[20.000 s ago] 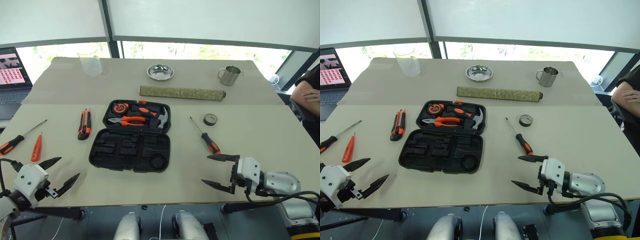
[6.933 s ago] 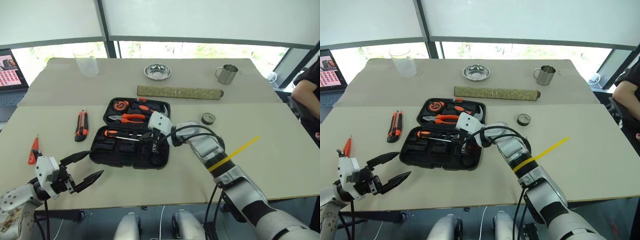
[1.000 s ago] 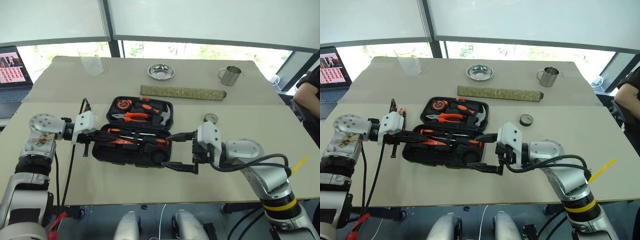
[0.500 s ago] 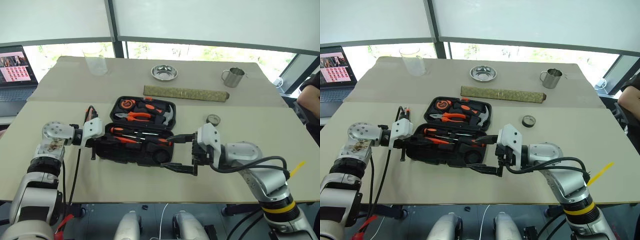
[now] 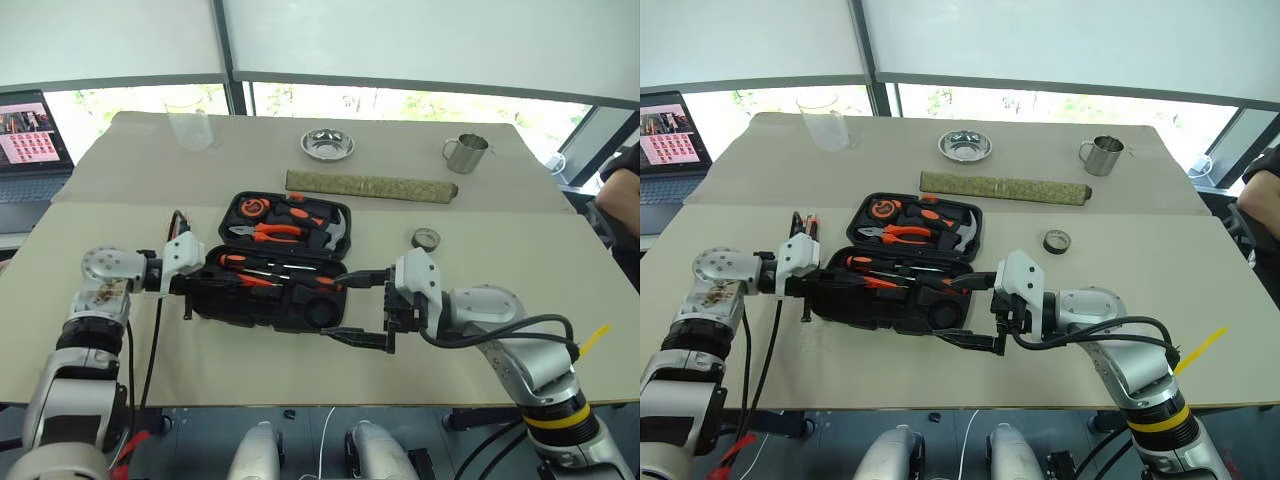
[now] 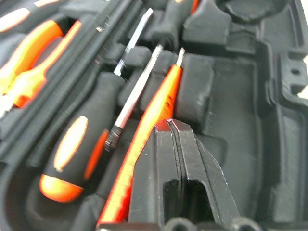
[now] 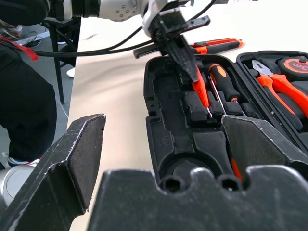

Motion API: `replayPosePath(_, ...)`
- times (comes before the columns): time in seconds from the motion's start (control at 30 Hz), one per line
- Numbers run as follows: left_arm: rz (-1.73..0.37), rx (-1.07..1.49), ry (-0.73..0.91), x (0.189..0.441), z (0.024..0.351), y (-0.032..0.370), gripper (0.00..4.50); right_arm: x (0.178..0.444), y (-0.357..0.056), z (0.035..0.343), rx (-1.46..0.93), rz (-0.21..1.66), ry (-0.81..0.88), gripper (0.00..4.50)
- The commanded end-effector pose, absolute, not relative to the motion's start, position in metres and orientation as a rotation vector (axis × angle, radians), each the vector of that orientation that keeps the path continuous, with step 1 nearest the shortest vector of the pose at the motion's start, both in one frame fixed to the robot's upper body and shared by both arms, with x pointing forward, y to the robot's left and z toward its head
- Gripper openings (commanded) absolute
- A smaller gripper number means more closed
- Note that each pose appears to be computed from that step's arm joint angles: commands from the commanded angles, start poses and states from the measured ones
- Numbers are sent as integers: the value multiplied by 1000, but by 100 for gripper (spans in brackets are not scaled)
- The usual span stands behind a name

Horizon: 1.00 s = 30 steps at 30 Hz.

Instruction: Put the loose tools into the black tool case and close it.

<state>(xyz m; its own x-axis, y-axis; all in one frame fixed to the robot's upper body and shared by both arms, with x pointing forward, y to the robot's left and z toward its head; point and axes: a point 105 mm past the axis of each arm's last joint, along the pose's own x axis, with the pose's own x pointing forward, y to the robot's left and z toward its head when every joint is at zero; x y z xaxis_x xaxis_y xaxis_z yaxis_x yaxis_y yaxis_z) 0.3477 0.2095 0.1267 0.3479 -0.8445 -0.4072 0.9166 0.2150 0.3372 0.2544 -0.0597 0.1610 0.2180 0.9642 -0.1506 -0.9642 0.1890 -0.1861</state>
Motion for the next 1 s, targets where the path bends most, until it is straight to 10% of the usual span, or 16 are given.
replayPosePath(0.03, -1212, 582, 125, 353, 131, 206, 3, 250, -57, 172, -260, 1373, -60, 450)
replayPosePath(0.63, -1173, 605, 343, 339, 74, 224, 3, 249, -62, 170, -246, 1356, -41, 450)
replayPosePath(1.0, -1076, 575, 31, 339, 130, 232, 3, 254, -66, 163, -225, 1364, -42, 450)
